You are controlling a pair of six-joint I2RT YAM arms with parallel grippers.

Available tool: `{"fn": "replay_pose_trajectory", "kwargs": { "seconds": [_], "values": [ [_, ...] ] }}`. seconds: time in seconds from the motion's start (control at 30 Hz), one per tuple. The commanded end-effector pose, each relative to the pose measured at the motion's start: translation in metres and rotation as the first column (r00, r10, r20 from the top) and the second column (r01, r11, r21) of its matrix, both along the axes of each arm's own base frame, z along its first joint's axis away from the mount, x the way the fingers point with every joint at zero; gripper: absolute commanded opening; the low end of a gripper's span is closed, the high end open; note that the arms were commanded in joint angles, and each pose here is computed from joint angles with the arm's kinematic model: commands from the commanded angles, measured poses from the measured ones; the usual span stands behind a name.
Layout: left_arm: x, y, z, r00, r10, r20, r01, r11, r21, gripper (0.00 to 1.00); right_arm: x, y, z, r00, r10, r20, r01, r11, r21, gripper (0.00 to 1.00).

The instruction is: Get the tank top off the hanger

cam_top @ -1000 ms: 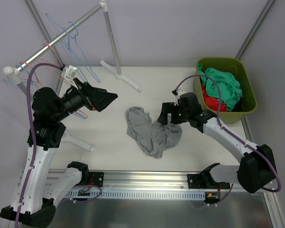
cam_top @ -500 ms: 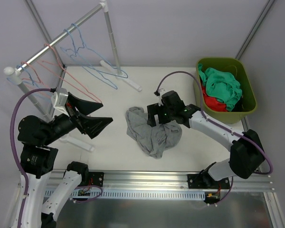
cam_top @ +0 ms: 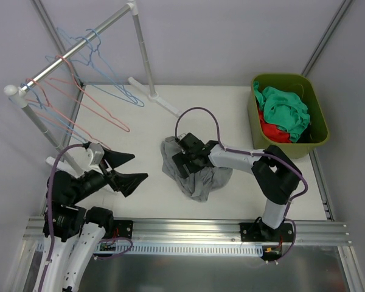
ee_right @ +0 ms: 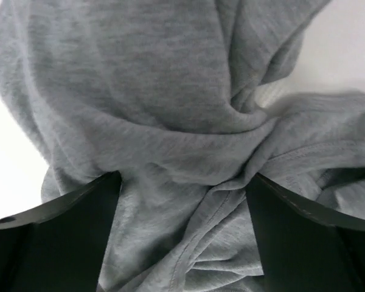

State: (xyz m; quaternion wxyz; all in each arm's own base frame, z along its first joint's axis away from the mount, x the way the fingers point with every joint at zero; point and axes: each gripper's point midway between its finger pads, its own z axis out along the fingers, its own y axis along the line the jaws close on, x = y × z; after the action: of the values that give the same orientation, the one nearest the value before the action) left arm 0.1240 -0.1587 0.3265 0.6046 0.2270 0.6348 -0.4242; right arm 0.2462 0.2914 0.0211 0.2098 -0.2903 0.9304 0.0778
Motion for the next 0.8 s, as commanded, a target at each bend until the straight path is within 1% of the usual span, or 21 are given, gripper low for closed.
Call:
{"fn": "replay_pose_trajectory", "kwargs": {
  "seconds": [0.0, 0.03, 0.07, 0.1, 0.13, 0.23, 0.27, 0.4, 0.43, 0.47, 0.5, 0.53, 0.57, 0.6, 0.63, 0.67, 0.7, 0.73, 0.77],
  "values": [
    [0.017, 0.002, -0.03, 0.999, 0.043, -0.029, -0.042, 0.999, 0.03, 0.99, 0.0, -0.013, -0.018, 1.0, -0.024, 0.01, 0.024, 0.997, -0.071, 0.85],
    [0.017, 0.002, -0.034, 0.998, 0.043, -0.035, -0.042, 0.999, 0.033, 0.99, 0.001, -0.015, -0.02, 0.999, -0.032, 0.018, 0.034, 0.996, -0.082, 0.44],
    [0.017, 0.003, -0.036, 0.998, 0.044, -0.033, -0.042, 0.998, 0.041, 0.99, 0.007, -0.021, -0.018, 0.997, -0.052, 0.058, 0.057, 0.993, -0.105, 0.12],
    [0.017, 0.003, -0.035, 0.999, 0.046, -0.028, -0.044, 0.998, 0.044, 0.99, 0.009, -0.025, -0.016, 0.995, -0.063, 0.077, 0.072, 0.991, -0.116, 0.0],
    [0.019, 0.005, -0.033, 0.998, 0.067, -0.018, -0.066, 0.997, 0.043, 0.99, 0.015, -0.03, -0.011, 0.99, -0.077, 0.118, 0.092, 0.988, -0.126, 0.0],
    [0.021, 0.011, -0.032, 0.994, 0.108, 0.007, -0.108, 0.993, 0.047, 0.99, 0.03, -0.025, 0.046, 0.963, -0.091, 0.253, 0.095, 0.995, -0.006, 0.0],
    [0.023, 0.014, -0.033, 0.991, 0.131, 0.008, -0.131, 0.99, 0.049, 0.99, 0.034, -0.024, 0.084, 0.944, -0.108, 0.311, 0.09, 0.993, 0.073, 0.0],
    [0.017, 0.02, -0.03, 0.986, 0.159, 0.05, -0.161, 0.986, 0.039, 0.99, 0.059, -0.041, 0.183, 0.878, -0.191, 0.439, 0.092, 0.967, 0.238, 0.0],
    [0.017, 0.021, -0.03, 0.985, 0.165, 0.055, -0.167, 0.985, 0.038, 0.99, 0.073, -0.056, 0.214, 0.849, -0.228, 0.476, 0.11, 0.958, 0.263, 0.0],
    [0.017, 0.022, -0.03, 0.984, 0.171, 0.058, -0.173, 0.984, 0.036, 0.99, 0.08, -0.067, 0.231, 0.83, -0.248, 0.499, 0.121, 0.954, 0.273, 0.0],
    [0.016, 0.022, -0.029, 0.982, 0.176, 0.064, -0.178, 0.983, 0.033, 0.99, 0.094, -0.09, 0.251, 0.797, -0.302, 0.523, 0.168, 0.943, 0.288, 0.0],
    [0.015, 0.023, -0.03, 0.982, 0.177, 0.063, -0.179, 0.983, 0.032, 0.99, 0.098, -0.104, 0.263, 0.786, -0.309, 0.535, 0.181, 0.943, 0.278, 0.0],
    [0.015, 0.022, -0.029, 0.983, 0.174, 0.064, -0.176, 0.984, 0.031, 0.99, 0.107, -0.113, 0.295, 0.749, -0.341, 0.568, 0.184, 0.931, 0.315, 0.0],
    [0.015, 0.022, -0.03, 0.983, 0.171, 0.061, -0.173, 0.984, 0.032, 0.99, 0.12, -0.139, 0.309, 0.714, -0.389, 0.583, 0.235, 0.917, 0.324, 0.0],
    [0.014, 0.022, -0.03, 0.983, 0.171, 0.062, -0.173, 0.984, 0.032, 0.99, 0.127, -0.154, 0.34, 0.669, -0.417, 0.615, 0.239, 0.904, 0.353, 0.0],
    [0.015, 0.022, -0.031, 0.984, 0.171, 0.058, -0.173, 0.984, 0.035, 0.99, 0.134, -0.166, 0.354, 0.643, -0.443, 0.625, 0.252, 0.893, 0.373, 0.0],
    [0.016, 0.022, -0.031, 0.984, 0.171, 0.056, -0.173, 0.984, 0.037, 0.99, 0.144, -0.197, 0.368, 0.593, -0.498, 0.633, 0.306, 0.866, 0.394, 0.0],
    [0.017, 0.022, -0.031, 0.983, 0.174, 0.057, -0.177, 0.984, 0.039, 0.99, 0.153, -0.205, 0.376, 0.586, -0.511, 0.629, 0.304, 0.858, 0.414, 0.0],
    [0.018, 0.022, -0.032, 0.983, 0.176, 0.049, -0.178, 0.983, 0.042, 0.99, 0.157, -0.217, 0.406, 0.534, -0.546, 0.646, 0.296, 0.836, 0.462, 0.0]
  ]
}}
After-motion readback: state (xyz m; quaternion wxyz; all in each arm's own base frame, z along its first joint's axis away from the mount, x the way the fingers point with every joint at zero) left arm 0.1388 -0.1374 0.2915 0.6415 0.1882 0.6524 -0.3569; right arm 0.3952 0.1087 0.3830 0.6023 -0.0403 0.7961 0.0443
